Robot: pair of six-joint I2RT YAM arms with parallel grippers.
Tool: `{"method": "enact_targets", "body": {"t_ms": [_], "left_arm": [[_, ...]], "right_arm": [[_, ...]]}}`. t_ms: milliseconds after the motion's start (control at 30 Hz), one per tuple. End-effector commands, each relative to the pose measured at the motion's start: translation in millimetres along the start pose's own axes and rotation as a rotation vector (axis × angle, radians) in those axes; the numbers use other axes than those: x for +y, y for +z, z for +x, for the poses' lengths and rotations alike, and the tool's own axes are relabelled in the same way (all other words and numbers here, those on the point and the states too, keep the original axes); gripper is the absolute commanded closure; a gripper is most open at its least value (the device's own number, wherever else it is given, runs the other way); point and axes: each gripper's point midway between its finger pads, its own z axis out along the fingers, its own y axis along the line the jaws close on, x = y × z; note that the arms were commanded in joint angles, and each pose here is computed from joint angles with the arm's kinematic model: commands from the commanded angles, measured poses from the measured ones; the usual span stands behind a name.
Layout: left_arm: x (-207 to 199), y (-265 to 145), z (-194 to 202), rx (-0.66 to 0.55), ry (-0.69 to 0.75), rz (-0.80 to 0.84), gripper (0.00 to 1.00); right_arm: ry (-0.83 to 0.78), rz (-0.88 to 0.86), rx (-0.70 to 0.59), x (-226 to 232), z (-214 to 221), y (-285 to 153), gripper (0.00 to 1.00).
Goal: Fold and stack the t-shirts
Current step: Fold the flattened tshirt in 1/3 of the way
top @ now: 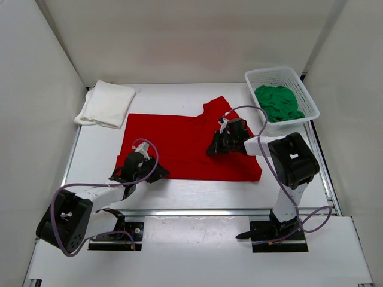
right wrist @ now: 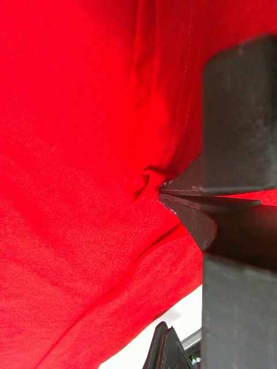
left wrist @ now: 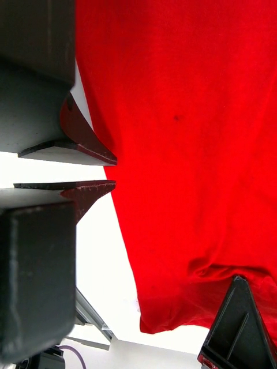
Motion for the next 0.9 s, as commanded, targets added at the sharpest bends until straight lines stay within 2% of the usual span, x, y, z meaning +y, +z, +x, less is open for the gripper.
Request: {"method": "enact_targets", "body": {"t_ms": [0, 33, 233, 300, 333, 467, 533, 633, 767, 867], "left_arm": [[-10.6, -0.4, -12.9, -0.037, 0.023, 0.027, 0.72], [-14.3, 0.8, -11.7, -0.032, 0.031, 0.034, 0.72], [-36.2, 10.2, -6.5, -0.012, 0.080, 0.059, 0.72], [-39.7, 13.5, -3.8, 0.006, 0.089, 0.066, 0.72], [-37.9, 15.3, -4.5, 0.008, 0.079, 0.058, 0.73], [-35.3, 17.5, -7.8, -0.005, 0.077, 0.043, 0.73], [-27.6, 17.6, -8.4, -0.007, 0.061, 0.030, 0.73], [-17.4, 17.7, -9.9, -0.006, 0.061, -0.006, 0.74], [-6.3, 17.5, -8.6, -0.007, 0.061, -0.046, 0.73], [5.8, 17.1, 8.9, 0.055, 0.050, -0.071, 0.74]], "right_arm": [[-0.052, -0.046, -0.076, 18.4, -27.0, -3.1, 1.00], [-0.055, -0.048, -0.074, 20.5, -26.7, -5.9, 1.00], [-0.089, -0.087, -0.149, 38.0, -35.7, -42.7, 0.68], [-0.093, -0.072, -0.170, 34.6, -27.7, -55.5, 0.66], [-0.086, -0.058, -0.176, 29.0, -25.0, -59.0, 0.66], [-0.038, 0.018, -0.180, 7.2, 10.0, -73.0, 0.91], [-0.028, 0.066, -0.195, -2.9, 21.3, -78.3, 0.97], [0.028, 0.156, -0.153, -31.3, 54.8, -83.4, 1.00], [0.047, 0.229, -0.161, -47.2, 68.8, -92.1, 1.00], [0.079, 0.285, -0.118, -61.0, 89.2, -93.6, 1.00]]}}
